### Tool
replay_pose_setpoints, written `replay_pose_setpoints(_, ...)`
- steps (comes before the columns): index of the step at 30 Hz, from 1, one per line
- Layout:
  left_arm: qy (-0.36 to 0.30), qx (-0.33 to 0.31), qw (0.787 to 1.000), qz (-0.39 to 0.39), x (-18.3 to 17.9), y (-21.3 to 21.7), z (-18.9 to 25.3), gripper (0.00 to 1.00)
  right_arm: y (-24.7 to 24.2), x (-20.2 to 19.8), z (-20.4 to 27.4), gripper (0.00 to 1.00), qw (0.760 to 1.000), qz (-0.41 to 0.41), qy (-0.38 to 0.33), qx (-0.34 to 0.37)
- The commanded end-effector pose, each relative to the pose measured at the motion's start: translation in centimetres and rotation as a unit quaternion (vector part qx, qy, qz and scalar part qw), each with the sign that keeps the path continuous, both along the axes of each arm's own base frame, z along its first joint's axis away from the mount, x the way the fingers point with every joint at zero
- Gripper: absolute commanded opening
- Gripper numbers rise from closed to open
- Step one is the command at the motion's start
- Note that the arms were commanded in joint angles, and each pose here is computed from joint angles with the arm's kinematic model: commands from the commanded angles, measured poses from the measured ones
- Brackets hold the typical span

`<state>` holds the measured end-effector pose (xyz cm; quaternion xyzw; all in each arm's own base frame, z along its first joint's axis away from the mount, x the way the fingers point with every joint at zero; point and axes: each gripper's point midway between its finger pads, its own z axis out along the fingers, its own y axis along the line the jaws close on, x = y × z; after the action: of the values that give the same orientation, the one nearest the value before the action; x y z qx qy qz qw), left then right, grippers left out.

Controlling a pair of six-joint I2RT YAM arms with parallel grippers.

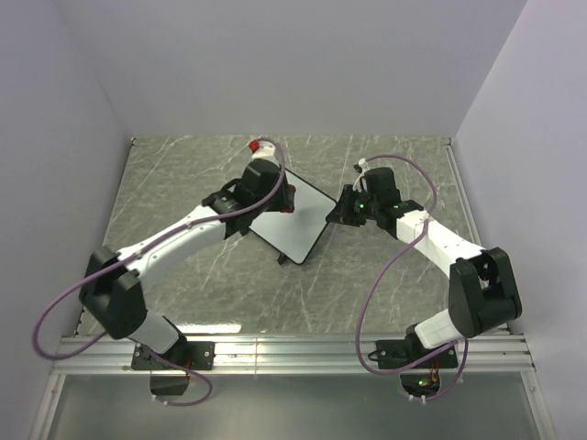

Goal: Erase the whiteboard

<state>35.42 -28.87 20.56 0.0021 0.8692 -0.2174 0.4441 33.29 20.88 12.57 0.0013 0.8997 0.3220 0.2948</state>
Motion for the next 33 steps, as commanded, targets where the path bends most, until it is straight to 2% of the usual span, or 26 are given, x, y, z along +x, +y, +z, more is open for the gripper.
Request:
replay_pose_setpoints(1, 0.004, 0.028, 0.999, 0.037, -1.1, 3.8, 2.1, 0.00, -0.5, 0.3, -0.1, 0.00, 0.999, -0.018, -0.014, -0.028)
replay_pose_setpoints(4, 0.049, 0.056, 0.996, 0.057, -3.1, 6.7, -0.2, 0.00, -0.8, 0.3, 0.1, 0.34, 0.999, -0.029, -0.020, -0.029)
replay_pose_setpoints(5, 0.052, 0.052, 0.995, 0.062, -3.9, 7.5, -0.1, 0.00, -1.0, 0.2, 0.2, 0.52, 0.999, -0.033, -0.022, -0.029)
replay_pose_setpoints(8, 0.103, 0.055, 0.991, 0.059, -6.7, 9.2, -3.2, 0.00, -1.7, 0.1, 0.9, 0.83, 0.998, -0.049, -0.034, -0.037)
replay_pose_setpoints(12, 0.170, 0.071, 0.981, 0.059, -10.7, 11.1, -8.2, 0.00, -2.7, -0.1, 2.2, 0.86, 0.995, -0.068, -0.053, -0.045)
replay_pose_setpoints(15, 0.197, 0.059, 0.977, 0.064, -12.6, 11.7, -10.2, 0.00, -3.1, -0.8, 3.4, 0.86, 0.994, -0.075, -0.066, -0.040)
replay_pose_setpoints(21, 0.231, 0.074, 0.967, 0.075, -14.3, 12.2, -13.2, 0.00, -4.2, -3.2, 5.2, 0.86, 0.992, -0.086, -0.087, -0.029)
replay_pose_setpoints(22, 0.241, 0.083, 0.964, 0.080, -14.4, 12.4, -13.8, 0.04, -4.4, -3.7, 5.6, 0.86, 0.991, -0.087, -0.095, -0.025)
replay_pose_setpoints(23, 0.245, 0.089, 0.961, 0.086, -14.4, 12.6, -14.1, 0.12, -4.7, -4.2, 5.6, 0.86, 0.991, -0.088, -0.093, -0.027)
replay_pose_setpoints(24, 0.253, 0.096, 0.959, 0.087, -14.6, 12.7, -14.7, 0.27, -4.8, -4.5, 5.6, 0.86, 0.991, -0.089, -0.093, -0.026)
replay_pose_setpoints(26, 0.266, 0.110, 0.953, 0.097, -14.7, 13.1, -15.5, 0.42, -5.4, -5.4, 5.8, 0.86, 0.990, -0.095, -0.097, -0.027)
replay_pose_setpoints(28, 0.266, 0.104, 0.954, 0.096, -14.7, 12.8, -15.5, 0.48, -5.9, -6.3, 5.8, 0.86, 0.990, -0.098, -0.099, -0.027)
replay_pose_setpoints(32, 0.260, 0.098, 0.955, 0.102, -14.8, 13.1, -14.9, 0.70, -6.5, -7.5, 5.8, 0.86, 0.989, -0.106, -0.102, -0.025)
replay_pose_setpoints(33, 0.258, 0.097, 0.956, 0.102, -14.8, 13.1, -14.7, 0.71, -6.6, -7.8, 6.1, 0.86, 0.988, -0.109, -0.107, -0.021)
